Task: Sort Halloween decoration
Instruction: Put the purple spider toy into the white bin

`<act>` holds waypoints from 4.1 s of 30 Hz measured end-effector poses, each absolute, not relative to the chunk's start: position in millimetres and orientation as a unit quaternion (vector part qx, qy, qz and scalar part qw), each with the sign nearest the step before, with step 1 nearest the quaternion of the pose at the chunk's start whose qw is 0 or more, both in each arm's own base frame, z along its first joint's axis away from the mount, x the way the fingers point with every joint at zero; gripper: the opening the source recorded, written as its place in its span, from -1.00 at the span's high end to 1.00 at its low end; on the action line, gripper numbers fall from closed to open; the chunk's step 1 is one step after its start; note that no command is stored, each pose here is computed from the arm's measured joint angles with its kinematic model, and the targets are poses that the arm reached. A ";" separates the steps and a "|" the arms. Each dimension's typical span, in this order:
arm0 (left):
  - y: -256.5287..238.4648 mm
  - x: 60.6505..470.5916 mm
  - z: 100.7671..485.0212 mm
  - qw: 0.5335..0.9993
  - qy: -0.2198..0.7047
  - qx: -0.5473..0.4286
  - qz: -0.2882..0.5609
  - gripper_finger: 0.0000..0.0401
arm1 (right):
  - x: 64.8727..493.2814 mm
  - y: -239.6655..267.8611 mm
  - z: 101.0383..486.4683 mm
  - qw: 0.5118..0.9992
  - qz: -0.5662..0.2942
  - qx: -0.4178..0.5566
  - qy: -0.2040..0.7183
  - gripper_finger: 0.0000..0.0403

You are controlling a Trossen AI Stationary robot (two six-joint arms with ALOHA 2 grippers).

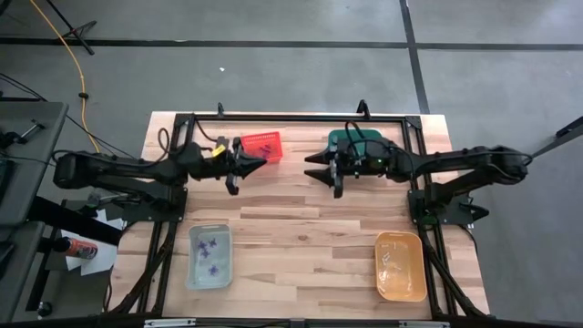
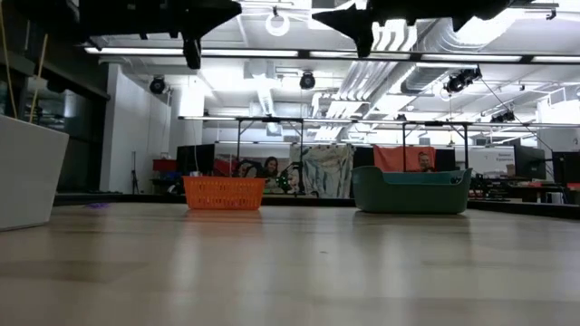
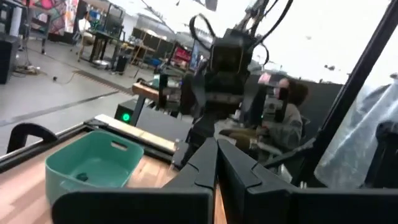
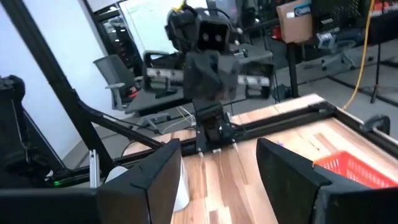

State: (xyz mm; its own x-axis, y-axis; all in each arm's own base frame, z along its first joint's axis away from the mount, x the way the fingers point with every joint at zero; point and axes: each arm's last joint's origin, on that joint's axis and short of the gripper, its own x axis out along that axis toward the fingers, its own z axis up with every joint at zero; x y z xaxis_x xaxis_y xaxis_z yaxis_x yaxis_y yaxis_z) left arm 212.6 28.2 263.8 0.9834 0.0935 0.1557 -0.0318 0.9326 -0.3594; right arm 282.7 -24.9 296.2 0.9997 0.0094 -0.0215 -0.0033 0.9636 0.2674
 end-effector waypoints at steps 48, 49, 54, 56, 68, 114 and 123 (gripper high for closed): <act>114.2 147.5 235.7 0.800 0.363 -0.339 0.337 0.59 | 286.8 -25.5 276.6 0.986 -0.018 0.111 0.125 1.00; 115.7 143.9 230.4 0.780 0.387 -0.349 0.346 0.54 | 286.8 -25.5 276.6 0.986 -0.018 0.111 0.125 1.00; 114.3 130.6 200.0 0.682 0.493 -0.375 0.388 0.32 | 286.4 -25.6 275.1 0.985 -0.019 0.112 0.132 1.00; 114.1 130.3 189.8 0.667 0.508 -0.380 0.390 0.25 | 286.3 -26.2 274.8 0.985 -0.020 0.110 0.134 1.00; 125.0 137.7 151.8 0.598 0.552 -0.372 0.447 0.11 | 285.5 -30.8 273.4 0.985 -0.039 0.099 0.140 1.00; 53.0 170.9 270.6 0.959 0.168 -0.196 0.113 1.00 | 288.6 -28.8 287.9 0.994 0.008 0.085 0.067 1.00; 23.7 204.8 294.3 0.996 0.020 -0.087 0.019 1.00 | 289.5 -25.0 297.0 0.996 0.035 0.082 0.022 1.00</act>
State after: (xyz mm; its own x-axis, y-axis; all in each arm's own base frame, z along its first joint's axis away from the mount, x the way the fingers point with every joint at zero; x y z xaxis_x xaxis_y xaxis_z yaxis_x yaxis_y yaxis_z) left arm 204.8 23.7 294.3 0.9985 0.0350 -0.0432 -0.0420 0.9842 -0.1718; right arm 289.5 -25.0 297.0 0.9965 0.0736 -0.0385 -0.0663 0.9842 0.1642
